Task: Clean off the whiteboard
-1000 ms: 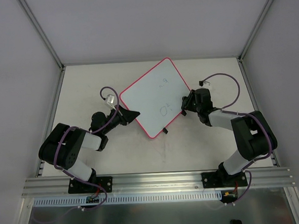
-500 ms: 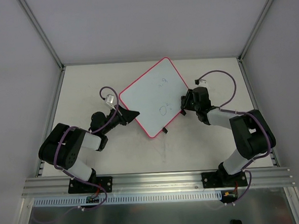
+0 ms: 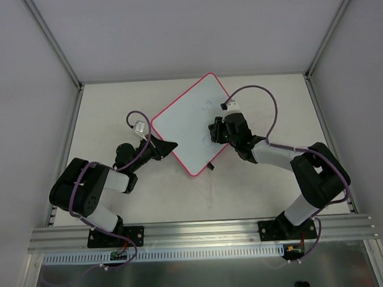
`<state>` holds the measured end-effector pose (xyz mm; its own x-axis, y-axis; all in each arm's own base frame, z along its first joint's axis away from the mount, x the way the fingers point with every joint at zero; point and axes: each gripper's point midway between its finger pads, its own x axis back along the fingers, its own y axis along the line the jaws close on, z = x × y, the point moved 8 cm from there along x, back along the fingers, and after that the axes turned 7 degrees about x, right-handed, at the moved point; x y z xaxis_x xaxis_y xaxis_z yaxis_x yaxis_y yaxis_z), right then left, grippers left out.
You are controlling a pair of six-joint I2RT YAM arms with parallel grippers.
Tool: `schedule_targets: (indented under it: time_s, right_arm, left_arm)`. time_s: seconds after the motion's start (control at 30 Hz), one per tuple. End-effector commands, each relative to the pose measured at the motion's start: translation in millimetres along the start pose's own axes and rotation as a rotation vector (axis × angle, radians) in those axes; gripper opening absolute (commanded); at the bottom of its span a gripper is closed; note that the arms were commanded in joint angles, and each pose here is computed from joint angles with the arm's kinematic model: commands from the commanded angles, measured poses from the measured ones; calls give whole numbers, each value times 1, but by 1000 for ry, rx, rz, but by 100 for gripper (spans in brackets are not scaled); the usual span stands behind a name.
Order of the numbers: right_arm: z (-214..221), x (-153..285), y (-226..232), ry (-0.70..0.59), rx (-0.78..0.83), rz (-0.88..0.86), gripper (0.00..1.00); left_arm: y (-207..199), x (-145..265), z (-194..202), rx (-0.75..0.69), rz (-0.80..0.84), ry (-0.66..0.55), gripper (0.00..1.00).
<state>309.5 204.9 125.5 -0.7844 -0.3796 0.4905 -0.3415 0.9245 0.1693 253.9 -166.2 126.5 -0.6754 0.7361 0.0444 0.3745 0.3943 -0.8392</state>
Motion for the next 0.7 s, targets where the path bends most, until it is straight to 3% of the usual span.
schedule_targets:
  time_s: [0.0, 0.33, 0.67]
  right_arm:
    - [27, 12, 80, 132, 42, -364, 0]
    - [53, 15, 130, 171, 66, -494, 0]
    - [58, 16, 97, 175, 30, -356, 0]
  left_arm:
    - [-39, 0, -24, -225, 252, -157, 0]
    - [-39, 1, -23, -224, 254, -154, 0]
    - [-40, 2, -23, -227, 258, -155, 0]
